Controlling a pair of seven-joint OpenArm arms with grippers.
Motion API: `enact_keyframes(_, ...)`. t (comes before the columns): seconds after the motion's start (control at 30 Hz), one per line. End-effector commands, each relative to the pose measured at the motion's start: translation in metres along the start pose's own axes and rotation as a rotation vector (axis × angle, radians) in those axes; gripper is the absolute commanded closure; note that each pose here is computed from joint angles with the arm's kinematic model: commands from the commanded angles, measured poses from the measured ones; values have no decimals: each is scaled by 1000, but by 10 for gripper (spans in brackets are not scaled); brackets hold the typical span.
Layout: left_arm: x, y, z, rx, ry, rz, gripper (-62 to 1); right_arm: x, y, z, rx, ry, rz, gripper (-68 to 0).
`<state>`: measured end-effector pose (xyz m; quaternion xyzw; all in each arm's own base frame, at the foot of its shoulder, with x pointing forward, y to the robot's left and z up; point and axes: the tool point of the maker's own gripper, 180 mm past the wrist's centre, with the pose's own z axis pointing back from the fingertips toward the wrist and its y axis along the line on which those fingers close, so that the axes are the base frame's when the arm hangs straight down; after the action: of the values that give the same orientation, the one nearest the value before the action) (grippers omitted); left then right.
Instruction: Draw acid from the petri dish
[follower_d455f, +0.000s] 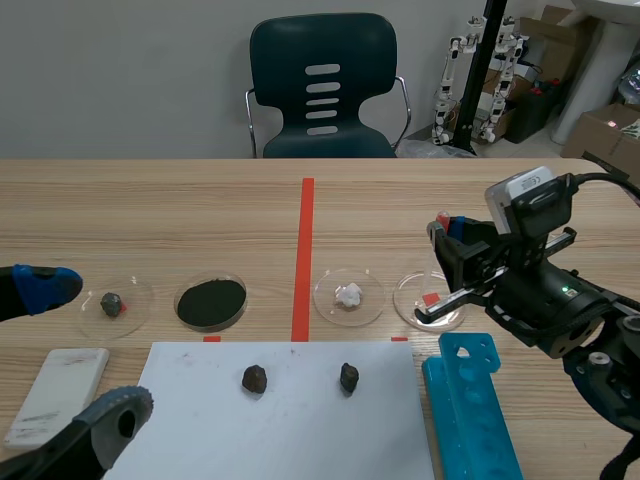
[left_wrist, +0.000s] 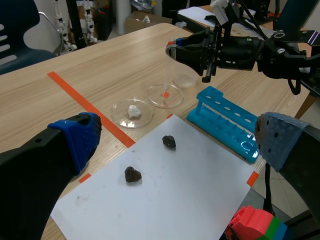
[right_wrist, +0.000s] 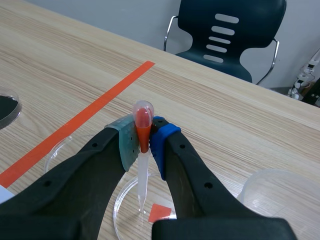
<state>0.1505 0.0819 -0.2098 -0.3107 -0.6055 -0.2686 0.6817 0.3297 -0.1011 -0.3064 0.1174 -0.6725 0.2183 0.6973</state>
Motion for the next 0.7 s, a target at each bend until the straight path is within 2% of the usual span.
enact_keyframes(0.0,8,-1,-2,1,-36,10,-623,11,-8,-2,-10,-37,10,-76)
enact_keyframes(0.67,8,-1,-2,1,-36,10,-623,11,-8,-2,-10,-38,10,-63)
